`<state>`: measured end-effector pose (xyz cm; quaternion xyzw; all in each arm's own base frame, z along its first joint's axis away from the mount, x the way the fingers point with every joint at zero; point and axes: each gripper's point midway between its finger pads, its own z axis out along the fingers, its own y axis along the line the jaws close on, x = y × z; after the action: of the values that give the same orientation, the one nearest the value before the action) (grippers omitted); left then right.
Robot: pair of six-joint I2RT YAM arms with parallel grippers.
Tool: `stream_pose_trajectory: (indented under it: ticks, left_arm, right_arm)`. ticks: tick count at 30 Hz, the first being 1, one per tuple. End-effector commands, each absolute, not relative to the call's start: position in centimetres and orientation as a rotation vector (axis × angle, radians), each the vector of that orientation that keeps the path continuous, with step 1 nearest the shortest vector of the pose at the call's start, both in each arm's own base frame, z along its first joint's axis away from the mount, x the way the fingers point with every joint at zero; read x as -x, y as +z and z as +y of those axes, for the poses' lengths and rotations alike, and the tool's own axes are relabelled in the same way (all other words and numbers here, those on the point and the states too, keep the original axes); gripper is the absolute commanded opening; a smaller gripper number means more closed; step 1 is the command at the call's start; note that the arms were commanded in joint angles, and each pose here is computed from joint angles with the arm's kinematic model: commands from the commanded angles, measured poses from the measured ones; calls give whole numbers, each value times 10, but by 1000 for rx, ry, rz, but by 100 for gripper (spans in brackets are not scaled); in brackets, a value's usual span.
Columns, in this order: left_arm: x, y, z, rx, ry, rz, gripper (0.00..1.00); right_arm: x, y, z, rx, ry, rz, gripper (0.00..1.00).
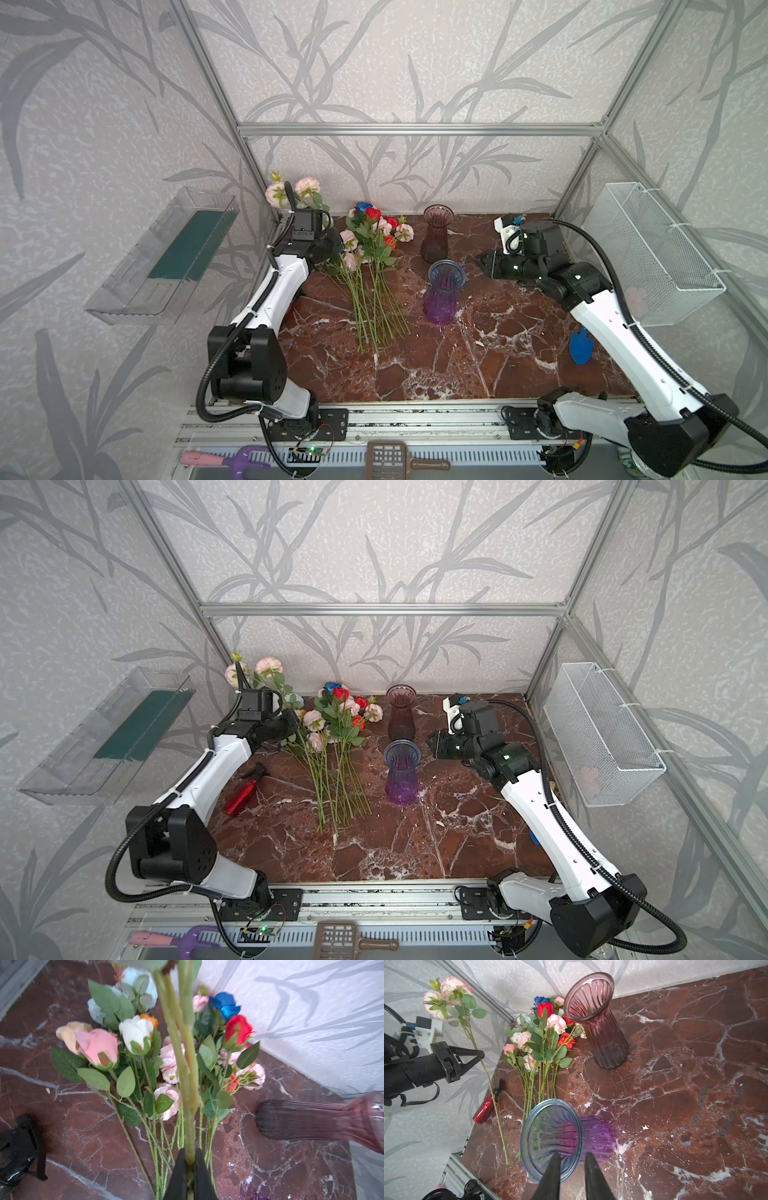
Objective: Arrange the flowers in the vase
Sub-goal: 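Lift the pink rose stem with the left gripper while the right gripper grasps it, then open the left gripper and draw it back while the right gripper raises the stem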
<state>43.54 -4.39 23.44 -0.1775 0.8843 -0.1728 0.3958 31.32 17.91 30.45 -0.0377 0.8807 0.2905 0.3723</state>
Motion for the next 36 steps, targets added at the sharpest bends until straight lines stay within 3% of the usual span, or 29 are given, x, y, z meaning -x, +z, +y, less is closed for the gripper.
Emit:
stream_pose_trajectory:
  ticks: [1, 6, 11, 14, 20, 30, 34, 36]
  left_arm:
    - [-426, 279, -67, 281, -589, 2119, 0]
    - [-401, 348, -100, 71, -721, 1894, 0]
    - [-358, 421, -154, -192, -797, 1663, 0]
    - [-340, 444, -192, -363, -866, 1609, 0]
    - [-317, 441, -224, -478, -1028, 1581, 0]
    - [-304, 422, -223, -484, -1054, 1602, 0]
    - [-302, 423, -224, -482, -1074, 1595, 0]
    - [-301, 424, -224, -483, -1079, 1594, 0]
  right_arm:
    - [-308, 342, 192, 190, 849, 2132, 24]
    - [-295, 379, 213, 327, 948, 1990, 38]
    - [-287, 393, 249, 447, 966, 1986, 31]
    - [-275, 406, 279, 575, 850, 1899, 33]
    - [-266, 421, 328, 672, 1049, 1842, 36]
    - [-269, 389, 381, 781, 1086, 1890, 39]
    - [-273, 384, 390, 783, 1102, 1898, 30]
    - [-277, 382, 392, 772, 1093, 1901, 17]
